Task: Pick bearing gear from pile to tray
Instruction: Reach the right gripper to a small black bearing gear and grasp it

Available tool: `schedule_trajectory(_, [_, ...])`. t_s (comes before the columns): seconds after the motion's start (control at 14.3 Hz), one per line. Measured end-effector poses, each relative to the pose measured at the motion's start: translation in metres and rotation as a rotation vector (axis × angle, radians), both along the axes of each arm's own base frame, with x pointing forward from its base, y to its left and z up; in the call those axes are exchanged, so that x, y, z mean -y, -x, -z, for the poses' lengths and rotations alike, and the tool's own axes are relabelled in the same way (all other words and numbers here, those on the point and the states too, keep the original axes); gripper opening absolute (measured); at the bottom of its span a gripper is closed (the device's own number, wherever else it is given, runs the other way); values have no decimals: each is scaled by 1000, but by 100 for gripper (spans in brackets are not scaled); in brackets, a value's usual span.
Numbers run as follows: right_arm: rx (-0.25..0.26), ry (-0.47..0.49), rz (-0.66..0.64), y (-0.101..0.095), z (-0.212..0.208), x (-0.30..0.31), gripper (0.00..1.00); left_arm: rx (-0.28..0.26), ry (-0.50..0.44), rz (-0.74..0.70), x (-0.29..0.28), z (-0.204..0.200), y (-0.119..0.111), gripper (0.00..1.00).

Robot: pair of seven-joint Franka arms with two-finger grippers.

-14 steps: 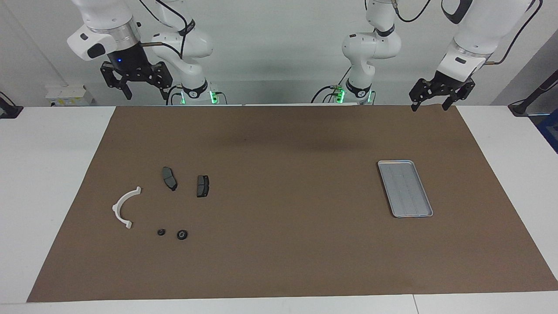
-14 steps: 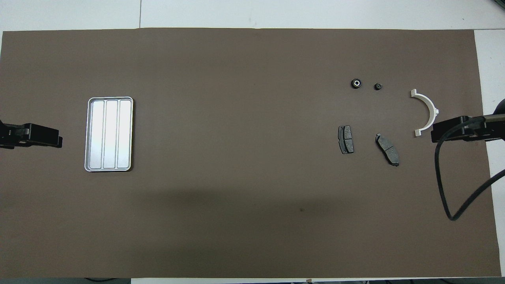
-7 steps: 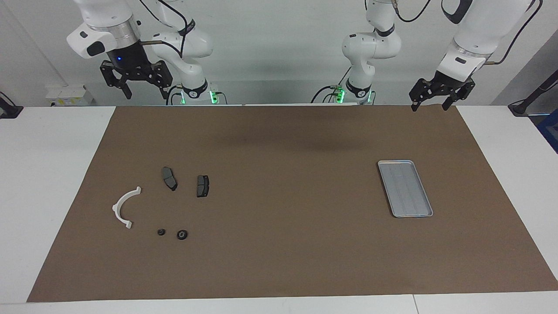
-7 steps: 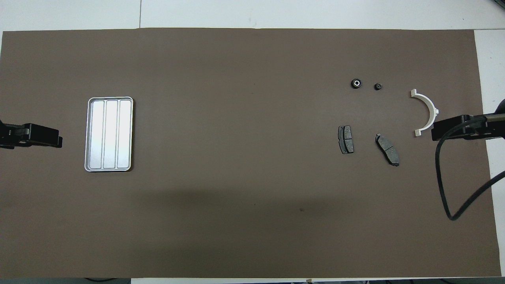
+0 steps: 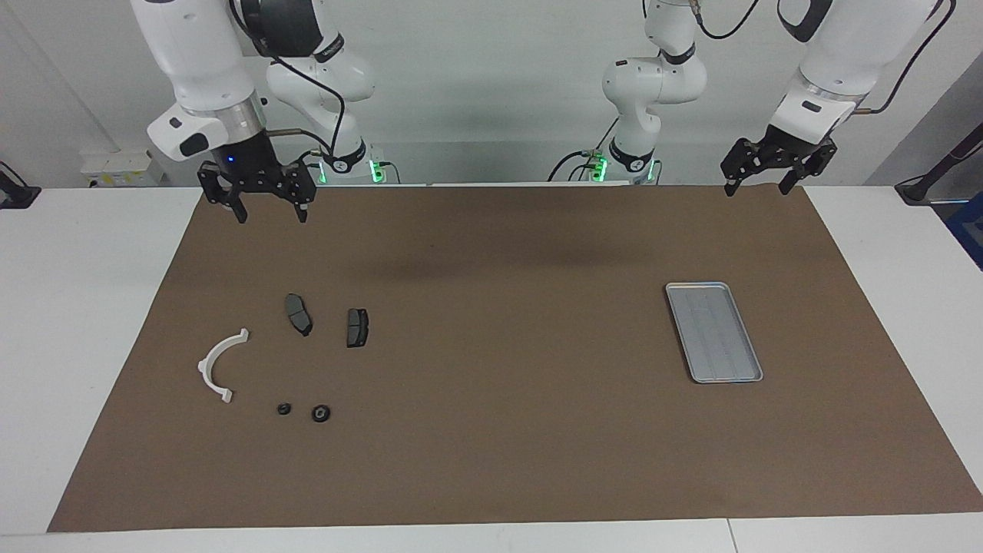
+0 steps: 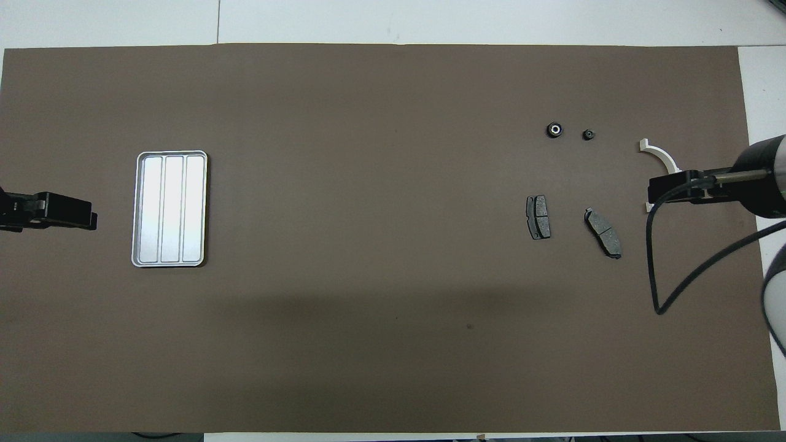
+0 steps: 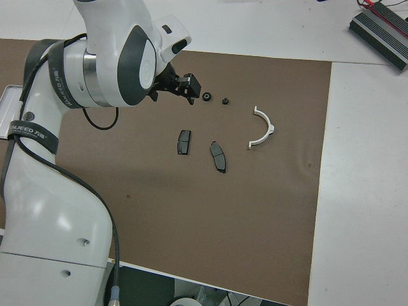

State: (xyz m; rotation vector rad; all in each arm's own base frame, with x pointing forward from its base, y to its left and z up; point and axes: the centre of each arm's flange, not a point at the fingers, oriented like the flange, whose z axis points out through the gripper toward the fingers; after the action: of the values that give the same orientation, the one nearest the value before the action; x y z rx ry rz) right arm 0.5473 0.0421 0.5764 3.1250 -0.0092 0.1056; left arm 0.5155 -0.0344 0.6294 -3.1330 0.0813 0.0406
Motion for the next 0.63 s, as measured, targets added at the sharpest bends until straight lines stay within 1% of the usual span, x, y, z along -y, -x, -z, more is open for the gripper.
schedule_trajectory(0.14, [-9, -2, 7, -22, 42, -1, 100, 0, 0, 0, 0, 0, 0, 100])
schedule_trajectory(0.21, [-13, 0, 32, -35, 65, -1, 100, 0, 0, 0, 0, 0, 0, 100])
schedule_trajectory(0.49, [-2, 27, 143, -82, 162, -2, 100, 0, 0, 0, 0, 0, 0, 100])
schedule_trajectory(0.63, [0, 35, 176, -103, 197, -3, 100, 0, 0, 0, 0, 0, 0, 100])
